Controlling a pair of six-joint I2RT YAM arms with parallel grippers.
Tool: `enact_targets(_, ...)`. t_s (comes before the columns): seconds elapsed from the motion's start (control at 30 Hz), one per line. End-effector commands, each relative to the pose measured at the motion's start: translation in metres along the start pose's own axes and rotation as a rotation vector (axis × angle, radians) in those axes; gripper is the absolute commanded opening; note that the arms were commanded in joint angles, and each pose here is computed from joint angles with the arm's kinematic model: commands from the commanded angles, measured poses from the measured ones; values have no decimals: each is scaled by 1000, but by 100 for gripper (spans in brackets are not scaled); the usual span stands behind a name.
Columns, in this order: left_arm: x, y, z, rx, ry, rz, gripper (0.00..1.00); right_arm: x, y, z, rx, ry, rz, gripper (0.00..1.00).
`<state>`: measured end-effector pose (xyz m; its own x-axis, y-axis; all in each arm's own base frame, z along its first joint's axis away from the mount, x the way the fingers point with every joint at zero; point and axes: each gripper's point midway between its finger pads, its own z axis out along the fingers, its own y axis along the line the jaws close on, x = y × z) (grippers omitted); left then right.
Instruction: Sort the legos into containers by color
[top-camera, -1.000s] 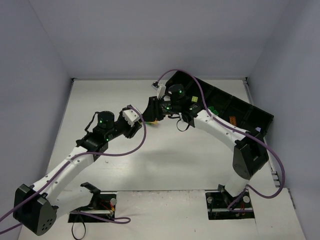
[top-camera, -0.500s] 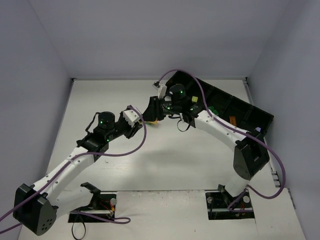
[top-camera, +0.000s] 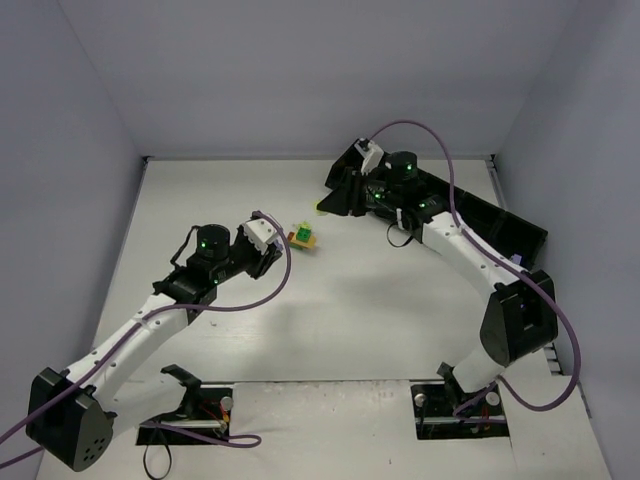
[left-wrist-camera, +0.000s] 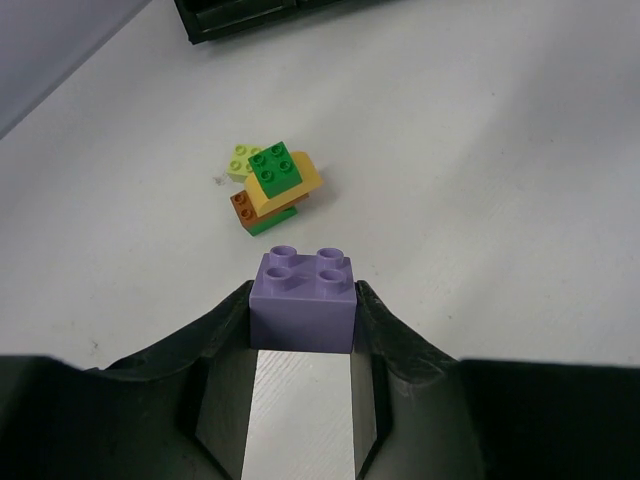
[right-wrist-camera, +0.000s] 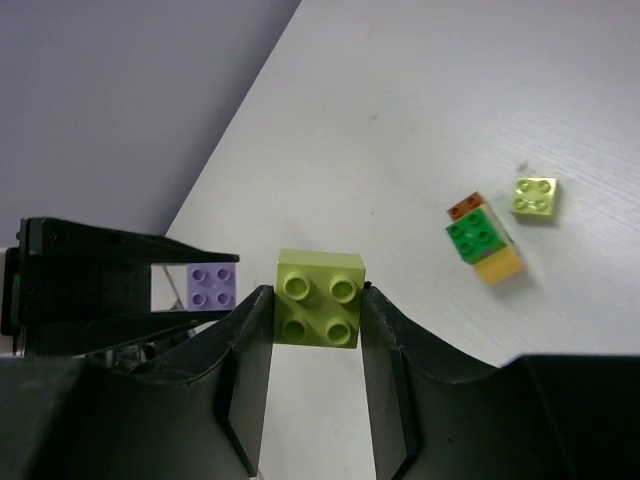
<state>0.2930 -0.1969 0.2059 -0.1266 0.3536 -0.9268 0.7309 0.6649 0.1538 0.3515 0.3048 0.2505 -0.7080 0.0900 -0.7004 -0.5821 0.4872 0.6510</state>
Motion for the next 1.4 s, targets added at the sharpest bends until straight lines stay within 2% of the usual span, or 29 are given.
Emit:
enact_targets(0.0, -22, 5, -6, -28, -73, -1, 0, -32, 8, -19, 31, -111, -121, 0)
enact_targets(0.07, -24, 6, -7, -28, -76, -2, 0, -40, -14, -24, 146, -147, -145, 0)
enact_targets(0.1, -24, 5, -8, -28, -77, -5, 0, -55, -44, -32, 297, -208, -176, 0)
enact_targets(0.23, -31, 4, -15, -26, -95, -15, 0, -80, -130, -61, 719, -323, -177, 0)
enact_targets(0.3, -34, 3, -19, -28, -101, -26, 0, -97, -151, -72, 827, -370, -171, 0)
enact_targets(0.33, -36, 2, -21, -30, -108, -29, 0, -98, -176, -78, 910, -375, -152, 1)
enact_targets(0.43, -31, -2, -28, -26, -89, -59, 0, -108, -209, -80, 978, -382, -123, 3)
enact_targets(0.5, -31, -3, -33, -30, -92, -82, 0, -118, -221, -78, 989, -397, -114, 9)
enact_targets(0.63, -31, -3, -38, -46, -95, -118, 0, -111, -264, -66, 1041, -367, -62, 21)
enact_targets(0.73, -31, -5, -41, -44, -96, -136, 0, -109, -282, -61, 1073, -363, -42, 38)
enact_targets(0.77, -32, -5, -42, -45, -99, -141, 0, -110, -284, -60, 1072, -362, -43, 48)
enact_targets(0.87, -35, -6, -44, -40, -111, -136, 1, -116, -278, -52, 1032, -353, -67, 64)
enact_targets(0.93, -35, -6, -44, -37, -112, -129, 1, -122, -268, -51, 1001, -357, -84, 69)
enact_targets(1.07, -38, -8, -39, -13, -127, -86, 1, -130, -234, -49, 899, -354, -120, 69)
enact_targets(1.2, -43, -7, -35, 0, -140, -22, 1, -126, -152, -34, 571, -303, -158, 66)
enact_targets(1.23, -44, -6, -34, 2, -144, -12, 1, -114, -124, -23, 424, -247, -171, 65)
enact_targets(1.37, -52, -4, -29, 17, -149, 45, 1, -83, -44, -16, 153, -152, -224, 63)
